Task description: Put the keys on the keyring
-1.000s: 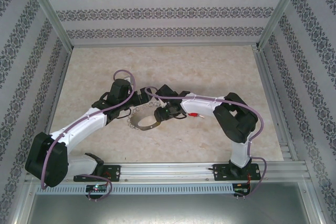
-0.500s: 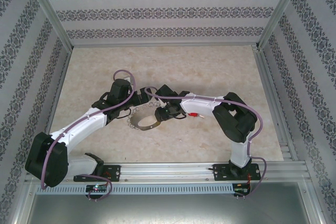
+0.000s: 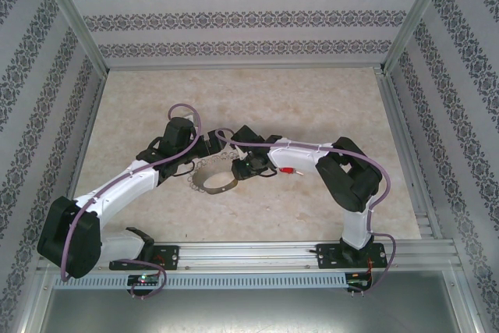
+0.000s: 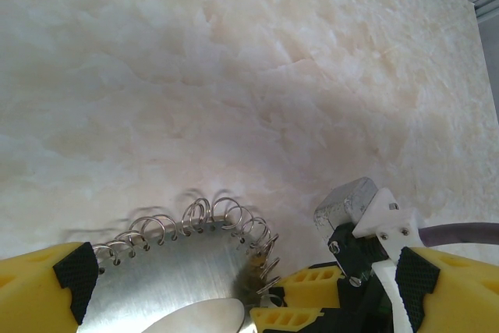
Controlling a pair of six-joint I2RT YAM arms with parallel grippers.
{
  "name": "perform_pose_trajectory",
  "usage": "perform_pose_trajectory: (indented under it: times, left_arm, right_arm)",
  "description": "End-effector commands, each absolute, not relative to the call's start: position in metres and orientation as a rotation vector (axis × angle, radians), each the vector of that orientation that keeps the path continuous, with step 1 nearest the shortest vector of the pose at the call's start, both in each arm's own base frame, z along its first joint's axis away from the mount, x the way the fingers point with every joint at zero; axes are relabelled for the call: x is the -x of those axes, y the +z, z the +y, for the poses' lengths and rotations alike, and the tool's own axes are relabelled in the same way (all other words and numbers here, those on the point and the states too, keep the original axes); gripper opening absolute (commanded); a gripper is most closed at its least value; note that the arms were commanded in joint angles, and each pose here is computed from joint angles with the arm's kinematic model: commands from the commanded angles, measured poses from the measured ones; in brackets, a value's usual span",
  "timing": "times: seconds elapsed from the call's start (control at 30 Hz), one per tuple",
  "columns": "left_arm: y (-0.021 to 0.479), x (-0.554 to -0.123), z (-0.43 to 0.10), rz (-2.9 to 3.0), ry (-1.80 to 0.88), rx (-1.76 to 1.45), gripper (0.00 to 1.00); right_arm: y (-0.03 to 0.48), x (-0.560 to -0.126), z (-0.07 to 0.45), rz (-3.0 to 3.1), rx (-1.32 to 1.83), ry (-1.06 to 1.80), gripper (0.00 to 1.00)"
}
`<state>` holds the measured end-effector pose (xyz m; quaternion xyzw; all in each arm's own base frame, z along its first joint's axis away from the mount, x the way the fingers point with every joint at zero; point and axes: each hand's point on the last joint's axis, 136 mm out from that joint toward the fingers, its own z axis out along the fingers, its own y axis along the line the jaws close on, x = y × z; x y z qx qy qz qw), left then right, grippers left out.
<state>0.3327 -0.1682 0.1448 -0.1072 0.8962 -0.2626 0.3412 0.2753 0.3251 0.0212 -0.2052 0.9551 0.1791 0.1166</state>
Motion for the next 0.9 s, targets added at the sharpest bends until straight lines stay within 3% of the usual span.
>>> perform_pose_trajectory:
  times: [0.0, 0.3, 0.43, 0.6, 0.87]
  left_arm:
    - [0.159, -0.34, -0.165, 2.288, -0.679, 0.282, 1.0]
    - [0.16, -0.34, -0.166, 2.286, -0.686, 0.28, 1.0]
    - [0.159, -0.34, -0.167, 2.287, -0.694, 0.276, 1.0]
    - [0.156, -0.337, -0.169, 2.294, -0.709, 0.269, 1.0]
    - [0.148, -0.325, -0.174, 2.339, -0.753, 0.237, 1.0]
  right_arm:
    - [0.028, -0.276, 0.33, 2.796, 0.601, 0.622, 0.28]
    - [0.04, -0.273, 0.343, 2.751, 0.513, 1.135, 0.27]
    - [0.033, -0.271, 0.34, 2.771, 0.505, 1.146, 0.3]
    - [0.031, -0.274, 0.333, 2.777, 0.468, 1.114, 0.42]
    - [0.063, -0.292, 0.304, 2.688, 0.341, 1.106, 0.48]
